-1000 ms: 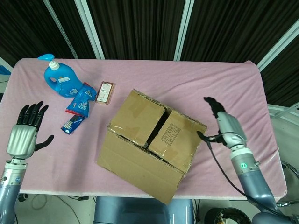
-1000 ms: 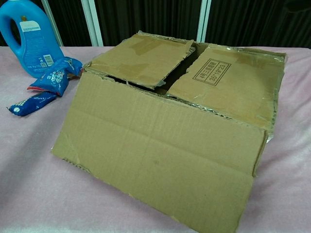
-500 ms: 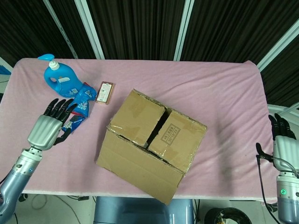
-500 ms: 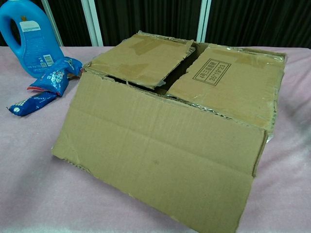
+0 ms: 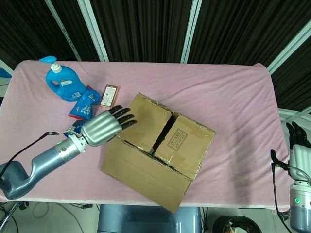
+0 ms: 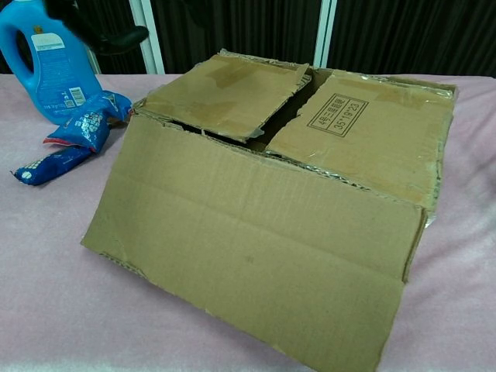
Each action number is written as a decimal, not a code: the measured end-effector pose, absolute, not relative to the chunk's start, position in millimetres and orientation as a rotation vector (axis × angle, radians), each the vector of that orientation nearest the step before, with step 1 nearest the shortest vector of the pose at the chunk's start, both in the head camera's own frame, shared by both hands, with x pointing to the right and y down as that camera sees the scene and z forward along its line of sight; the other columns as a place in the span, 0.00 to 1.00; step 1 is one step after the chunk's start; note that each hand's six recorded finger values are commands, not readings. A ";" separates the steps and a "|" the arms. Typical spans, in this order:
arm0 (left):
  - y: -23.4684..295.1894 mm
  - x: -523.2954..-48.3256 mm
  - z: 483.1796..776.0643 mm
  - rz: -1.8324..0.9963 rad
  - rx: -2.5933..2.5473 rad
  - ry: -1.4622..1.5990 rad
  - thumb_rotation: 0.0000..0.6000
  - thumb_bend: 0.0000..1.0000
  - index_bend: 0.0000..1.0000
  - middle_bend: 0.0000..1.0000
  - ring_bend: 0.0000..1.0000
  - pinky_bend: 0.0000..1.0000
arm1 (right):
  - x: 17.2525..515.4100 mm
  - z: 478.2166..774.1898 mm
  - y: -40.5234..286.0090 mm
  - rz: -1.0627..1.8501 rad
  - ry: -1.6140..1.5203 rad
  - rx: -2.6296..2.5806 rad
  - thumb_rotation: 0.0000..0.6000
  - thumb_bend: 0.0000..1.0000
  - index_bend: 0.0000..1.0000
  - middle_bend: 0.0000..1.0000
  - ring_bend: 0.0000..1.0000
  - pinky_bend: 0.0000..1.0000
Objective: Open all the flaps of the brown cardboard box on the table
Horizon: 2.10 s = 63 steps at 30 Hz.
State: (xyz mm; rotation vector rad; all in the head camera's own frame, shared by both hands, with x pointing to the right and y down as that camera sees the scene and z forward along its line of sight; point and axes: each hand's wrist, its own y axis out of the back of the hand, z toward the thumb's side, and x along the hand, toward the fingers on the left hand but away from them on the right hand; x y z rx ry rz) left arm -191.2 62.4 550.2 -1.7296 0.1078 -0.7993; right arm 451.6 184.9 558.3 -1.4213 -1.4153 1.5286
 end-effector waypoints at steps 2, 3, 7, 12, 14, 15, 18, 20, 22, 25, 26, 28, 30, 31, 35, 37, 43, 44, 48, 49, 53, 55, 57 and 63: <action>61.4 -171.0 550.6 -0.759 -1.723 0.040 1.00 0.68 0.20 0.20 0.11 0.20 | 452.8 559.0 185.0 1.530 -1.423 -1.422 1.00 0.41 0.00 0.00 0.00 0.23; 61.5 -163.0 551.2 -0.743 -1.719 0.014 1.00 0.69 0.21 0.21 0.12 0.20 | 453.7 559.5 185.2 1.532 -1.428 -1.422 1.00 0.41 0.00 0.00 0.00 0.23; 65.5 -131.4 558.3 -0.684 -1.704 -0.095 1.00 0.71 0.22 0.22 0.12 0.20 | 456.6 560.9 185.8 1.539 -1.445 -1.423 1.00 0.41 0.00 0.00 0.00 0.23; 74.6 -106.9 569.9 -0.632 -1.682 -0.187 1.00 0.74 0.23 0.24 0.13 0.21 | 459.3 562.5 186.4 1.550 -1.459 -1.424 1.00 0.41 0.00 0.00 0.00 0.23; 79.6 -98.7 574.0 -0.614 -1.685 -0.212 1.00 0.74 0.24 0.25 0.14 0.21 | 460.0 562.7 186.5 1.553 -1.463 -1.424 1.00 0.41 0.00 0.00 0.00 0.23; 81.4 -95.4 575.6 -0.607 -1.687 -0.221 1.00 0.74 0.24 0.26 0.14 0.21 | 460.2 562.8 186.5 1.553 -1.464 -1.424 1.00 0.41 0.00 0.00 0.00 0.23; 86.0 -86.5 581.1 -0.588 -1.686 -0.247 1.00 0.75 0.24 0.27 0.15 0.22 | 460.4 563.1 186.7 1.555 -1.469 -1.425 1.00 0.41 0.00 0.00 0.00 0.23; 88.9 -81.6 585.0 -0.578 -1.686 -0.264 1.00 0.75 0.24 0.27 0.15 0.22 | 460.2 563.4 186.9 1.556 -1.472 -1.427 1.00 0.41 0.00 0.00 0.00 0.23; 92.3 -78.2 588.3 -0.570 -1.687 -0.279 1.00 0.75 0.25 0.28 0.16 0.22 | 460.1 563.4 186.9 1.556 -1.474 -1.428 1.00 0.41 0.00 0.00 0.00 0.23; 95.6 -75.5 593.0 -0.563 -1.683 -0.300 1.00 0.77 0.26 0.29 0.17 0.22 | 460.0 563.0 186.7 1.553 -1.478 -1.428 1.00 0.41 0.00 0.00 0.00 0.23; 96.4 -75.1 594.8 -0.562 -1.681 -0.307 1.00 0.77 0.27 0.30 0.18 0.23 | 459.9 562.9 186.7 1.552 -1.479 -1.428 1.00 0.41 0.00 0.00 0.00 0.23; 98.3 -74.4 598.5 -0.561 -1.682 -0.320 1.00 0.79 0.29 0.34 0.21 0.25 | 459.7 563.1 186.8 1.553 -1.481 -1.430 1.00 0.41 0.00 0.00 0.00 0.23; 99.2 -74.2 600.7 -0.560 -1.680 -0.328 1.00 0.81 0.30 0.38 0.24 0.27 | 459.6 563.3 186.9 1.554 -1.482 -1.431 1.00 0.41 0.00 0.00 0.00 0.23; 99.3 -74.2 601.8 -0.559 -1.678 -0.331 1.00 0.82 0.31 0.40 0.26 0.28 | 459.6 563.3 187.0 1.554 -1.482 -1.431 1.00 0.41 0.00 0.00 0.00 0.23; 99.3 -75.6 605.1 -0.560 -1.666 -0.345 1.00 0.86 0.34 0.46 0.30 0.29 | 459.4 563.5 187.0 1.554 -1.481 -1.431 1.00 0.41 0.00 0.00 0.00 0.23; 98.4 -75.6 605.2 -0.557 -1.659 -0.347 1.00 0.87 0.36 0.50 0.33 0.31 | 459.2 563.6 187.0 1.555 -1.479 -1.431 1.00 0.41 0.00 0.00 0.00 0.23; 91.9 -72.7 599.3 -0.543 -1.642 -0.322 1.00 0.89 0.39 0.54 0.36 0.35 | 459.2 563.1 186.9 1.553 -1.480 -1.427 1.00 0.41 0.00 0.00 0.00 0.23; 90.2 -72.5 597.6 -0.541 -1.638 -0.317 1.00 0.89 0.40 0.54 0.36 0.35 | 459.2 563.1 186.9 1.553 -1.480 -1.426 1.00 0.41 0.00 0.00 0.00 0.23; 82.2 -73.6 590.4 -0.539 -1.615 -0.303 1.00 0.89 0.41 0.56 0.38 0.36 | 459.1 563.0 186.8 1.551 -1.478 -1.425 1.00 0.42 0.00 0.00 0.00 0.23; 79.5 -74.6 587.9 -0.540 -1.606 -0.299 1.00 0.89 0.42 0.57 0.38 0.37 | 459.2 562.9 186.7 1.551 -1.479 -1.424 1.00 0.42 0.00 0.00 0.00 0.23; 70.4 -79.6 578.7 -0.544 -1.578 -0.285 1.00 0.89 0.43 0.58 0.39 0.38 | 459.7 562.4 186.4 1.550 -1.481 -1.420 1.00 0.42 0.00 0.00 0.00 0.23; 65.1 -82.9 572.7 -0.547 -1.563 -0.275 1.00 0.89 0.44 0.60 0.41 0.39 | 459.7 562.5 186.5 1.549 -1.483 -1.419 1.00 0.42 0.00 0.00 0.00 0.23; 60.4 -86.1 566.9 -0.550 -1.551 -0.264 1.00 0.89 0.45 0.61 0.42 0.39 | 459.7 562.5 186.3 1.549 -1.482 -1.418 1.00 0.42 0.00 0.00 0.00 0.23; 45.6 -100.9 545.0 -0.564 -1.512 -0.221 1.00 0.90 0.45 0.62 0.42 0.40 | 460.1 561.4 185.6 1.544 -1.488 -1.412 1.00 0.42 0.00 0.00 0.00 0.23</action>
